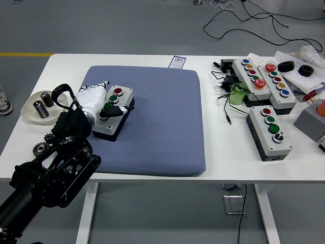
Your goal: Pick up the button,place it on the desk,press the button,press the button
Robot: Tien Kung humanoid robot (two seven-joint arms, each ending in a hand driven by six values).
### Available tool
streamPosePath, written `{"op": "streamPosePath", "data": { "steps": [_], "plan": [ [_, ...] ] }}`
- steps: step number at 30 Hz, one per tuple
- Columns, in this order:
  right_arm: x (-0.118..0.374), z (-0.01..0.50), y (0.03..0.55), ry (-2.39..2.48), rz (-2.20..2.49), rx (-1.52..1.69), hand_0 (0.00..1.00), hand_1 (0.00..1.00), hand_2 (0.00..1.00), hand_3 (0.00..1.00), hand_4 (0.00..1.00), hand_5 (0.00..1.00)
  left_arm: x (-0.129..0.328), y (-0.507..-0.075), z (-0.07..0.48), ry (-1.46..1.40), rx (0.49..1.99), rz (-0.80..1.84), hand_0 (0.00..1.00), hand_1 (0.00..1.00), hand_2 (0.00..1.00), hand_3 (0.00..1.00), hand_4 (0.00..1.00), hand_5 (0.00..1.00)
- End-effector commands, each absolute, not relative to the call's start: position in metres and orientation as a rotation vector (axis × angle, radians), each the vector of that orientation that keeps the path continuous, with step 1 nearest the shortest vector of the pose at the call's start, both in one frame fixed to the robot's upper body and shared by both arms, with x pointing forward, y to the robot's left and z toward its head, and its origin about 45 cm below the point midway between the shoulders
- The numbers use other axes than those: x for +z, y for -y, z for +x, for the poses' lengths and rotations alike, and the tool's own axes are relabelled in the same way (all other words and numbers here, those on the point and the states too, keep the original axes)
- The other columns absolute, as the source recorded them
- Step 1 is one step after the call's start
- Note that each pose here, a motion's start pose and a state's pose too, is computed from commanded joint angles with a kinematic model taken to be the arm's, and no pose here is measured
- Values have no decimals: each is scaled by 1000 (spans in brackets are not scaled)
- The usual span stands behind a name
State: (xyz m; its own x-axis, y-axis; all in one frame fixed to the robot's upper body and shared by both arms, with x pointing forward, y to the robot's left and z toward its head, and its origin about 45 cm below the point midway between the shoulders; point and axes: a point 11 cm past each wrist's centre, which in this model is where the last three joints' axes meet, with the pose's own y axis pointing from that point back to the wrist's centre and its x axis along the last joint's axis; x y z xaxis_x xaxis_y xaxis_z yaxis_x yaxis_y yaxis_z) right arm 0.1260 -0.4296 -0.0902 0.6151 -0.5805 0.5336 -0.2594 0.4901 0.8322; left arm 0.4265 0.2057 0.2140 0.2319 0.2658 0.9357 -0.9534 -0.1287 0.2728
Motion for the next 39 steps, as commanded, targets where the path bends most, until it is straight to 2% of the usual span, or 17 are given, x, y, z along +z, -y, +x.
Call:
{"op": "streamPosePath", "data": {
  "steps": [4,6,22,23,28,29,34,35,39],
  "plan": [
    [-90,126,430,928,1077,-233,673,658,674,624,310,173,209,-204,430,740,1228,1265,998,998,998,998,998,806],
    [-90,126,431,928,1077,-232,673,658,674,624,310,173,204,-204,433,709,1223,1284,961,998,998,998,998,802],
    [-90,125,432,927,1073,-233,673,658,674,624,310,173,178,-235,443,624,1225,1413,918,998,998,998,998,765],
    [-90,125,432,927,1073,-232,673,658,674,624,310,173,178,-235,443,625,1222,1417,813,994,998,998,998,653],
    [-90,125,433,926,1073,-232,673,658,674,624,310,173,178,-232,446,642,1200,1432,813,994,998,998,998,653],
    [-90,125,433,926,1072,-232,673,658,674,624,310,173,180,-231,447,648,1197,1432,562,770,998,998,986,532],
    [-89,125,433,927,1071,-232,673,658,674,624,310,173,182,-223,449,673,1137,1456,562,770,998,998,986,532],
    [-89,124,433,927,1071,-233,673,658,674,624,310,173,181,-222,449,677,1127,1461,514,527,795,998,814,209],
    [-89,124,434,925,1070,-233,673,658,674,624,310,173,177,-221,449,681,1095,1485,514,527,795,998,814,209]
  ]
}}
